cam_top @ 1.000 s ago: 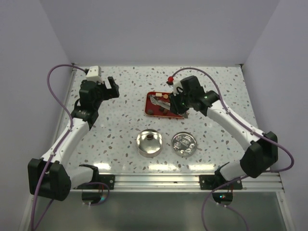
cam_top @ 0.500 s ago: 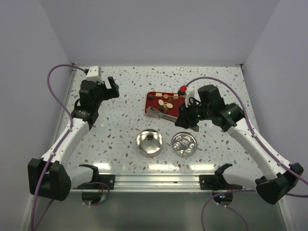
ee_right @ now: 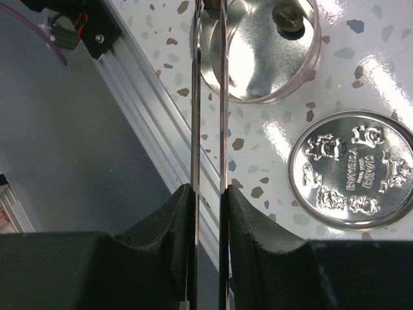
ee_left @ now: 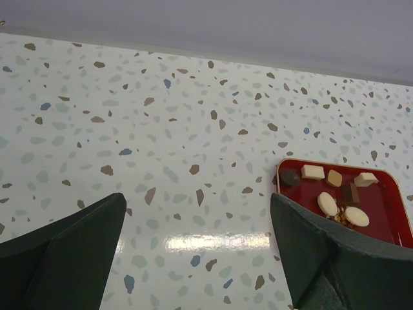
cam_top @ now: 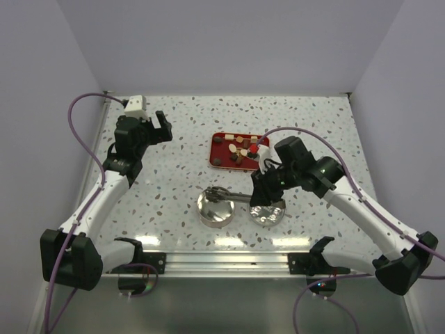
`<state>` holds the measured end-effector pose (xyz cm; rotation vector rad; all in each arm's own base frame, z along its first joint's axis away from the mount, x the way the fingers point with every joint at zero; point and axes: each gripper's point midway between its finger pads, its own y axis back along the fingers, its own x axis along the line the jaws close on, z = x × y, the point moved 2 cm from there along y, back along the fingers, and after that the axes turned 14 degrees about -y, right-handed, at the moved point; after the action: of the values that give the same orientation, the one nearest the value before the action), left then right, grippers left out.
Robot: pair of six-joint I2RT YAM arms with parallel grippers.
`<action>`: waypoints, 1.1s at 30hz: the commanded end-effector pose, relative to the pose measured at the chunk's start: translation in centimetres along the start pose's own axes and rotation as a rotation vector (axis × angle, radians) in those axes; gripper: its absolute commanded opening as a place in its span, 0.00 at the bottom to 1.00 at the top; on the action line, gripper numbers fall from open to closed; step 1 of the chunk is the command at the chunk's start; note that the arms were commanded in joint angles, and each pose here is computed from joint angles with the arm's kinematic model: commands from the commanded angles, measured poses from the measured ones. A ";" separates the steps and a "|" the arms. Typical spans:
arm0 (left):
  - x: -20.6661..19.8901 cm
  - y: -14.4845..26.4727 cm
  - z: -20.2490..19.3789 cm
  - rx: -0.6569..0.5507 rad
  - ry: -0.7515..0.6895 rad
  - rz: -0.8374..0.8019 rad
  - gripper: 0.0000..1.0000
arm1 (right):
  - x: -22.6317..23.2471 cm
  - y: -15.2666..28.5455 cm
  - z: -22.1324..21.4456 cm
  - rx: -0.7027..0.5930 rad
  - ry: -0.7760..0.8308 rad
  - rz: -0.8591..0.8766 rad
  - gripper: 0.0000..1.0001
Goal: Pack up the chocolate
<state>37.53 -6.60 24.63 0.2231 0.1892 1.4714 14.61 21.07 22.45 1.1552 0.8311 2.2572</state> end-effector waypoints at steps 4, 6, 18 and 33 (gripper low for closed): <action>0.2 0.0 1.0 -0.024 0.009 0.005 1.00 | 1.3 -0.5 -1.2 0.062 0.008 0.039 0.26; 0.2 0.0 1.1 -0.025 0.008 0.005 1.00 | 1.4 -0.5 -1.1 0.061 0.013 0.037 0.29; 0.2 0.0 0.9 -0.024 0.006 0.005 1.00 | 0.9 -0.9 -0.7 0.063 0.017 0.005 0.42; 0.2 -0.1 1.0 -0.025 0.006 0.005 1.00 | -0.4 -2.0 5.0 -0.140 0.017 -0.122 0.40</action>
<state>37.53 -6.59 24.63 0.2234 0.1889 1.4717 16.29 22.16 20.81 1.1033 0.8616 2.1635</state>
